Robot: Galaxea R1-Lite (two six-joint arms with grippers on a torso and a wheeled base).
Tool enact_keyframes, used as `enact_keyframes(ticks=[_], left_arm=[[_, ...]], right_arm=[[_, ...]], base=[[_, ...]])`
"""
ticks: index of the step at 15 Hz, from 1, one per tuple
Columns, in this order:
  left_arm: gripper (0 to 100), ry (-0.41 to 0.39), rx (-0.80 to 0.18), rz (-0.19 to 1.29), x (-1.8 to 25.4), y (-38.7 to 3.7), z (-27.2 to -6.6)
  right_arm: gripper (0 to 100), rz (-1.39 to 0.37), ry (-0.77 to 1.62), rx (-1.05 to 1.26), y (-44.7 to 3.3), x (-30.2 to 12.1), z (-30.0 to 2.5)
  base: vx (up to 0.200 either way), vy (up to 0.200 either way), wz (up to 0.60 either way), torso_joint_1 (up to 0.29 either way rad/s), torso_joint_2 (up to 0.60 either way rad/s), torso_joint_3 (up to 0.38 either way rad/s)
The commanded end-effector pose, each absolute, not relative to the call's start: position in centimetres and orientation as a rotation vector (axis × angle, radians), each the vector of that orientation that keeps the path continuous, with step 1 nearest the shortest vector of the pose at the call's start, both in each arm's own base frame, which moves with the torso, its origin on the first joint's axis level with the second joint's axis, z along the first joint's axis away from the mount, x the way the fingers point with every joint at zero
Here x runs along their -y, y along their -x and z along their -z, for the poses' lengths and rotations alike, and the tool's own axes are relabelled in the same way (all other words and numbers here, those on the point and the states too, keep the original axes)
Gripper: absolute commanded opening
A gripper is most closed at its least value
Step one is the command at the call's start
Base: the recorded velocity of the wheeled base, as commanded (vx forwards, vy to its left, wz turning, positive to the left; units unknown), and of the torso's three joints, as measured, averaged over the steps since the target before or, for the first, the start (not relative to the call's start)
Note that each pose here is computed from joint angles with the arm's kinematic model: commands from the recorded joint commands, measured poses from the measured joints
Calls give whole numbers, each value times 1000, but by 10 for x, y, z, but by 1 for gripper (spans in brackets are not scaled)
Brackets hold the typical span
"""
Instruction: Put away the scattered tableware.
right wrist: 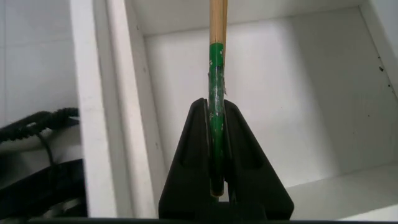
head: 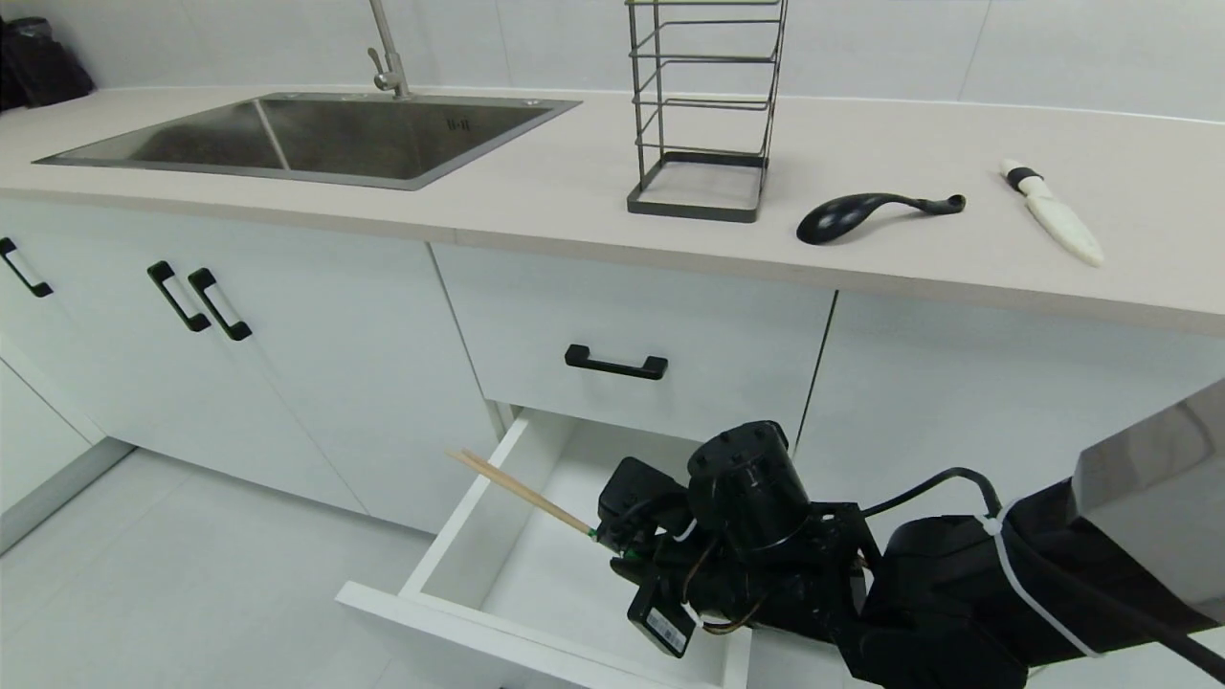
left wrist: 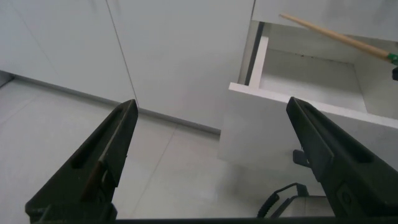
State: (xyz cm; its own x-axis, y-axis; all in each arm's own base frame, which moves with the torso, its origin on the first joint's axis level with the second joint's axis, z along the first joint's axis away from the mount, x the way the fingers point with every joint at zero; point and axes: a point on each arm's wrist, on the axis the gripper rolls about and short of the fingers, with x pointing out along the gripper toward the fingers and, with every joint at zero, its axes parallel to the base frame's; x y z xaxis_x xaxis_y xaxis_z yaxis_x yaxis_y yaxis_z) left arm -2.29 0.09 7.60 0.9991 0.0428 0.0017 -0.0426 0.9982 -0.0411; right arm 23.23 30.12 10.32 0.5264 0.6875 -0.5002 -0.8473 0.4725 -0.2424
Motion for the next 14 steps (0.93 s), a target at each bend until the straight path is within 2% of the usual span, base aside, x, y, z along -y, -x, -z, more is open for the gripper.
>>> enact_keyframes(ticks=[1, 2, 3, 4, 12, 14], left_arm=[[100, 41, 2, -44, -1, 23, -76], [100, 41, 2, -44, -1, 23, -76], [100, 41, 4, -44, -1, 23, -76], [100, 41, 2, -44, -1, 23, -76], [100, 41, 2, -44, -1, 23, -76], [100, 41, 4, -44, -1, 23, -76]], right_arm=[[0, -927, 509, -374, -244, -302, -93], [0, -918, 510, -375, -244, -303, -93], [0, -814, 520, -393, -252, -302, -87], [0, -788, 518, -399, -253, -301, -85], [0, -698, 498, -404, -258, -303, -85], [0, -647, 452, -467, -257, -304, -81]], base=[[0, 0, 0, -56, 271, 41], [0, 0, 0, -22, 242, 27], [0, 0, 0, -2, 144, 32], [0, 0, 0, -12, 80, 41], [0, 0, 0, 0, 0, 0], [0, 0, 0, 0, 0, 0]])
